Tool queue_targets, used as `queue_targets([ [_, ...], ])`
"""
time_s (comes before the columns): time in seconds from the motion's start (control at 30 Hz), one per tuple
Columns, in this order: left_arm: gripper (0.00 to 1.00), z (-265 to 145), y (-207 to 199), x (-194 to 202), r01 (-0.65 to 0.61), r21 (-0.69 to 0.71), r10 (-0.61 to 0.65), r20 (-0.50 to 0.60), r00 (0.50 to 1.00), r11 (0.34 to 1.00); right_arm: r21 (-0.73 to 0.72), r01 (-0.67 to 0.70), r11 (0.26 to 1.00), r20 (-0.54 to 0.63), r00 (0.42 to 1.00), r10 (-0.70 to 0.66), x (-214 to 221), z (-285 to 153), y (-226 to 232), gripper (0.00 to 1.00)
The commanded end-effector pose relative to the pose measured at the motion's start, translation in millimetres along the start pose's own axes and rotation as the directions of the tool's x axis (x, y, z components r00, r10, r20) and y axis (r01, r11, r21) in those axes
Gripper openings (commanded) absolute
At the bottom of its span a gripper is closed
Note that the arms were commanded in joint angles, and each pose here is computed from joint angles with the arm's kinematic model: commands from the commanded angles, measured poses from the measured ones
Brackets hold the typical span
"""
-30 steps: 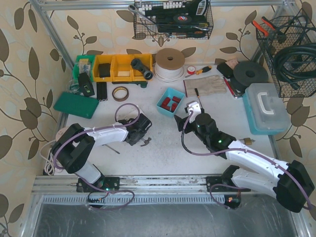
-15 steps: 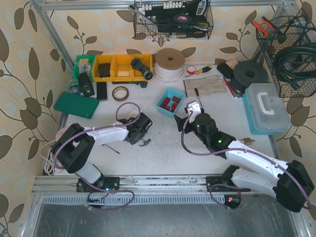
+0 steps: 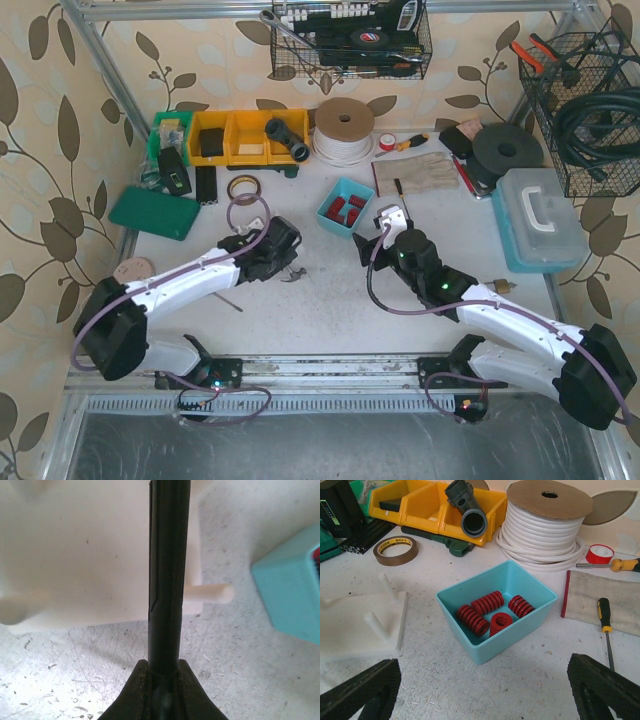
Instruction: Install the large spring
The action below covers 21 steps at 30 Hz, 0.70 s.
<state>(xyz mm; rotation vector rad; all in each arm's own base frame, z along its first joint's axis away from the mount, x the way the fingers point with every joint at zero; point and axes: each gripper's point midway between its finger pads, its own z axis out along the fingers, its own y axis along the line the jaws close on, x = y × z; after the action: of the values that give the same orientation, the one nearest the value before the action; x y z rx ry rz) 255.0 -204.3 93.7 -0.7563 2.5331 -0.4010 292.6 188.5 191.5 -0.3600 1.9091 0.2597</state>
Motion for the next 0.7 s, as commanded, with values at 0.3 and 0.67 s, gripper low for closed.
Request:
queue_targets([
  [0.3,0.0,-112,-22,-110,-0.518,-0.118,0.52,0.384,0.763,0.847,-0.122,-0.005,0.993,0.015,1.0,0.006,-6,2,24,0.9],
  [0.67,0.0,-93,30,-168,-0.612,-0.394,0.725,0.296,0.622,0.686,-0.409,0.053,0.911,0.033,0.999,-0.043,-8,-5,87,0.94],
])
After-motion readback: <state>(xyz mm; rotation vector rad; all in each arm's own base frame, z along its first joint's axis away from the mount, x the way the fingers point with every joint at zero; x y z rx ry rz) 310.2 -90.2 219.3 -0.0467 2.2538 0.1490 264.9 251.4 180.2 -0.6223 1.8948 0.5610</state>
